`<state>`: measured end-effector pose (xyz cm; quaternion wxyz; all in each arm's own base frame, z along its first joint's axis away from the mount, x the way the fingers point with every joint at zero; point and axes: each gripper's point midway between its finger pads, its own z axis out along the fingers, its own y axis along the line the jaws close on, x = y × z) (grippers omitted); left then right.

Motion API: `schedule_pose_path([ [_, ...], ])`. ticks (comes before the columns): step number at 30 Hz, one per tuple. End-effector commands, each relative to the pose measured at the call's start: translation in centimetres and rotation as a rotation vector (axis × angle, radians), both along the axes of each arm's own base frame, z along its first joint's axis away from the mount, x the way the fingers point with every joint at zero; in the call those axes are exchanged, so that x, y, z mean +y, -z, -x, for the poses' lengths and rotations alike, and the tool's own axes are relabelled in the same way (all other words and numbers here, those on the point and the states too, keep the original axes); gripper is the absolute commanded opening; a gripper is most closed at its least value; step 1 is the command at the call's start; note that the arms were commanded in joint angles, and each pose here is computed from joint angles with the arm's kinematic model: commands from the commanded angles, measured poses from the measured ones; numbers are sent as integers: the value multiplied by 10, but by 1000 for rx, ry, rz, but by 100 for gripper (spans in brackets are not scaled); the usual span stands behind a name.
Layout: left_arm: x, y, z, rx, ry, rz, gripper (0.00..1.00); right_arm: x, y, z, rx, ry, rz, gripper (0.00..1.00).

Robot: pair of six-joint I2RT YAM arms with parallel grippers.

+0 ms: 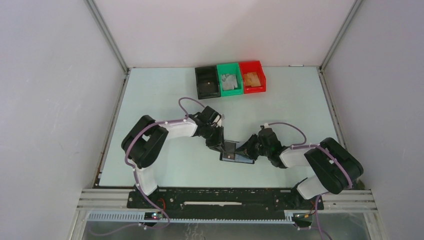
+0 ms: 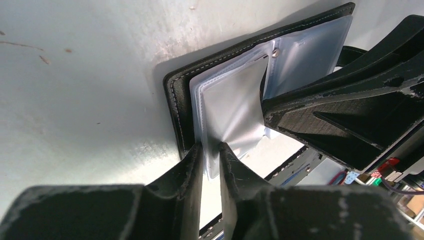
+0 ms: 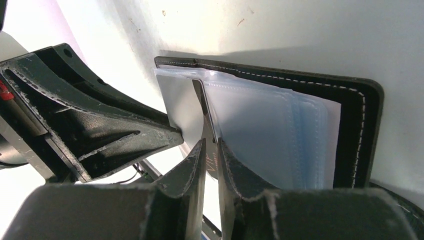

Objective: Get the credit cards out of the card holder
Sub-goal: Remove the credit card from the card holder.

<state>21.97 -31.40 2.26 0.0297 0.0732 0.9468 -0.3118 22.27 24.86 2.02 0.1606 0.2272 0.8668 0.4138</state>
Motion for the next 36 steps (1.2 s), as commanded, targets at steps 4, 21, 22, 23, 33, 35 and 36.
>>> schedule_pose_path([
  [4,-13,-24,-10,-88,3,45,10,-5,0,-2,-22,1,47,23],
  [21,-20,-21,-1,-47,49,81,0,-3,3,-1,-16,6,36,27],
  [22,-21,-21,0,-45,51,82,0,-3,4,0,-16,4,38,27],
  [23,-21,-20,0,-44,51,83,0,-2,4,0,-16,2,41,27],
  [33,-20,-16,1,-39,53,72,0,-19,4,2,-11,57,121,27],
  [35,-21,-15,2,-38,56,71,0,-22,3,3,-17,65,132,29],
  [36,-21,-15,2,-37,57,72,0,-22,2,3,-22,62,130,29],
])
